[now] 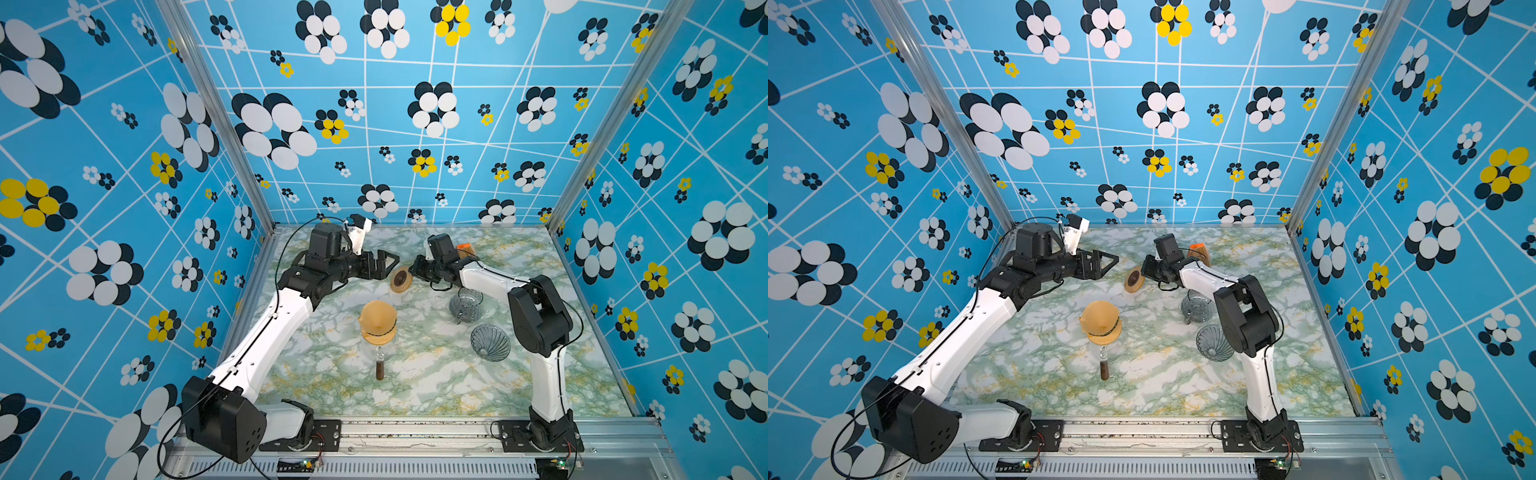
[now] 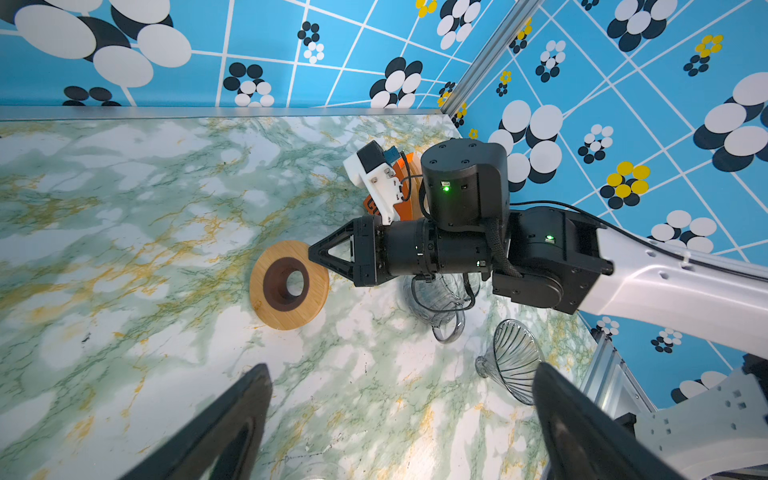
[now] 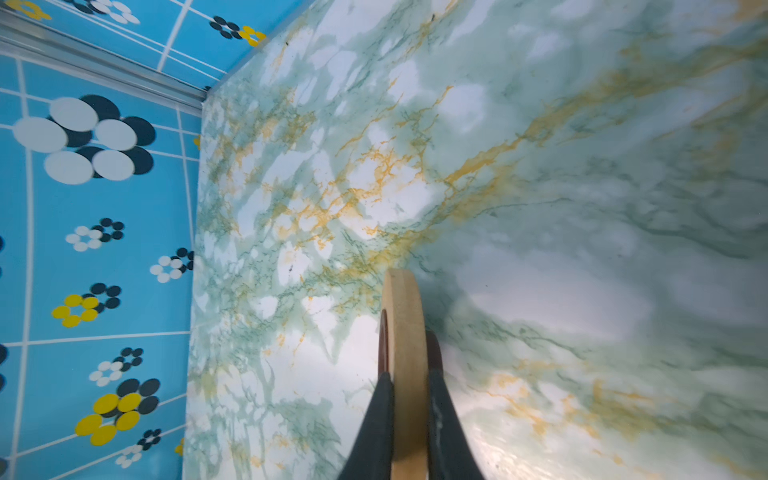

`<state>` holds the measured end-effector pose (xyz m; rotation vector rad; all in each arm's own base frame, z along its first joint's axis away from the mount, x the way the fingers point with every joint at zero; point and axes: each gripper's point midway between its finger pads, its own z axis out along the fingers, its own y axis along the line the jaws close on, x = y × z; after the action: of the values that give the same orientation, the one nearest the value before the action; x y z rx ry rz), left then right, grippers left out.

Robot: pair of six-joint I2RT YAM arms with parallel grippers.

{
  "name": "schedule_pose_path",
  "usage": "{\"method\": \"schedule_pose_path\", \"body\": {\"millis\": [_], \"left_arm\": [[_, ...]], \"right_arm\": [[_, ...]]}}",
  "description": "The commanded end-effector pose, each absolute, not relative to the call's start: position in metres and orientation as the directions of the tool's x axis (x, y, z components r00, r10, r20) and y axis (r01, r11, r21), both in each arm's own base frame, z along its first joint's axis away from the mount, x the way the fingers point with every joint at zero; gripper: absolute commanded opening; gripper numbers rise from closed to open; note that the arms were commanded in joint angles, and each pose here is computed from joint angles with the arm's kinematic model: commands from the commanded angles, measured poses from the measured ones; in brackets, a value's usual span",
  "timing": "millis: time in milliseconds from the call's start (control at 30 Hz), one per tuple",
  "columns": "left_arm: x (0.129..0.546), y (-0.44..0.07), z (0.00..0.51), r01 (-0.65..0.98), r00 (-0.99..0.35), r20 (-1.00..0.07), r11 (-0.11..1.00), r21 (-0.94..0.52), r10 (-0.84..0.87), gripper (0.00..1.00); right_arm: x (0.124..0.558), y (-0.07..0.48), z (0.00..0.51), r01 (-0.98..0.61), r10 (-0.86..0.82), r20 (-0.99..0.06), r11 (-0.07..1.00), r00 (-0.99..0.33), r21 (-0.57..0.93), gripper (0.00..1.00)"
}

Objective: Place the coffee filter in the dripper
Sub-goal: 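Lower the right gripper onto the loose bamboo ring and pinch its edge, then lift the bamboo ring upright with the right gripper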

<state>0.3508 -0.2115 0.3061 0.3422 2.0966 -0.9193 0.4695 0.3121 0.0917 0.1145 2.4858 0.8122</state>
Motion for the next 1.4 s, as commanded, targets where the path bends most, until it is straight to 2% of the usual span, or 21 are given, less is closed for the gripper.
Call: {"method": "schedule_pose_path", "body": {"millis": [0,300,733,1367], "left_arm": [[0.345,-0.212,0.317,0.541,-0.617,-0.784,0.688,-0.484,-0.067,0.99],[0.345,-0.211,0.317,0.536,-0.616,-0.785,0.692,-0.484,-0.071,0.99],[0.346,-0.208,0.318,0.528,-0.61,-0.789,0.705,-0.473,-0.073,0.99],[0.346,-0.207,0.318,0.526,-0.607,-0.791,0.71,-0.468,-0.072,0.99]], "right_arm": [[0.456,0.294,0.094,-0.105,0.127,-0.498,0.905,-0.858,0.412,0.09],[0.435,0.279,0.107,-0.176,-0.041,-0.569,0.967,-0.822,0.185,0.08],[0.411,0.287,0.11,-0.296,-0.266,-0.585,0.954,-0.766,-0.046,0.08],[0.399,0.308,0.104,-0.392,-0.301,-0.576,0.919,-0.76,0.037,0.17]]}}
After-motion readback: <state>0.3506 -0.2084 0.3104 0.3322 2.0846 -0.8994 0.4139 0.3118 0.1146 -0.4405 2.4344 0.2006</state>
